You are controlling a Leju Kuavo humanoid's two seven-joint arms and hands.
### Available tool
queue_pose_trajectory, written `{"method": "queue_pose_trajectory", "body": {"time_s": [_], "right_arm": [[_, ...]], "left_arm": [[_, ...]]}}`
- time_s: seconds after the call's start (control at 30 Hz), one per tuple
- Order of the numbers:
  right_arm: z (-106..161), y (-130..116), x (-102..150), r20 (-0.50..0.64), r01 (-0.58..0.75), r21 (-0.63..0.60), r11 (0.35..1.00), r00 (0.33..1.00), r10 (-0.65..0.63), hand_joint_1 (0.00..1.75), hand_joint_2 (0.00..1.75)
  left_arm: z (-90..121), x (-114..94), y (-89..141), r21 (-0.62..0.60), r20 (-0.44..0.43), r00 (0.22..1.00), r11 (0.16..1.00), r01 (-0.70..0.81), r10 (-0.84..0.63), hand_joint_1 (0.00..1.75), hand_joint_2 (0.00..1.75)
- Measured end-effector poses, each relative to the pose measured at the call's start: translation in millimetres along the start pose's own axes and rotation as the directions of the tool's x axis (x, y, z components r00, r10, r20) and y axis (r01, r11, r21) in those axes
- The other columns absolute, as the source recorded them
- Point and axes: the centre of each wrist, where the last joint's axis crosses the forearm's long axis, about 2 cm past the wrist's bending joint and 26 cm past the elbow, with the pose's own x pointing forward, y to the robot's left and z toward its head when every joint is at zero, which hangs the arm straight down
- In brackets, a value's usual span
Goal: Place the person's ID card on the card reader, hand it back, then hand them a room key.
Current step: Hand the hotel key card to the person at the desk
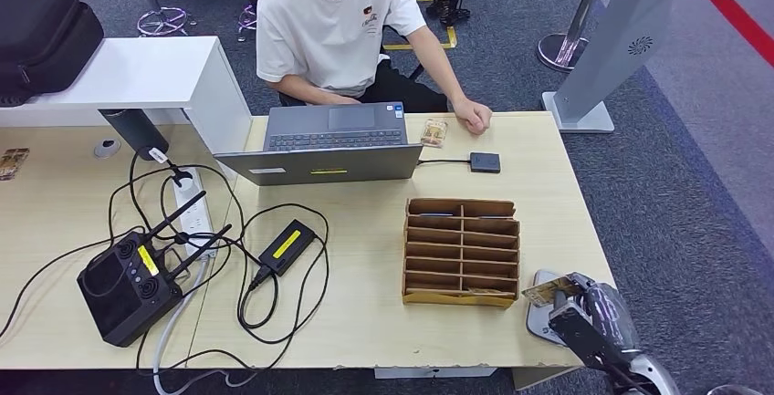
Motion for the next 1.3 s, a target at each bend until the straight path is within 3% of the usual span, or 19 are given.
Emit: {"method": "queue_pose_trajectory", "body": {"time_s": [0.37, 0.7, 1.0, 1.3], "right_arm": [[5, 11, -7, -0.040, 0.015, 0.010, 1.000, 0.999, -0.014, 1.75, 1.75], [-9, 3, 0, 0.002, 0.009, -0.022, 1.000, 1.000, -0.009, 1.75, 1.75], [-71, -68, 44, 0.211, 0.007, -0.141, 0.990, 0.977, 0.024, 1.75, 1.75], [-147, -142, 113, 0.388, -0.072, -0.269, 0.961, 0.905, 0.176, 1.75, 1.75]], "left_arm": [[0, 0, 0, 0.006, -0.007, 1.000, 1.000, 0.002, -0.002, 0.00, 1.75], [0, 0, 0, 0.011, -0.004, 1.000, 1.000, 0.016, -0.016, 0.00, 1.75], [0, 0, 3, 0.031, 0.011, 0.999, 0.999, 0.042, -0.042, 0.00, 1.75], [-1, 0, 4, 0.029, 0.011, 0.998, 0.997, 0.068, -0.068, 0.00, 1.75]]}}
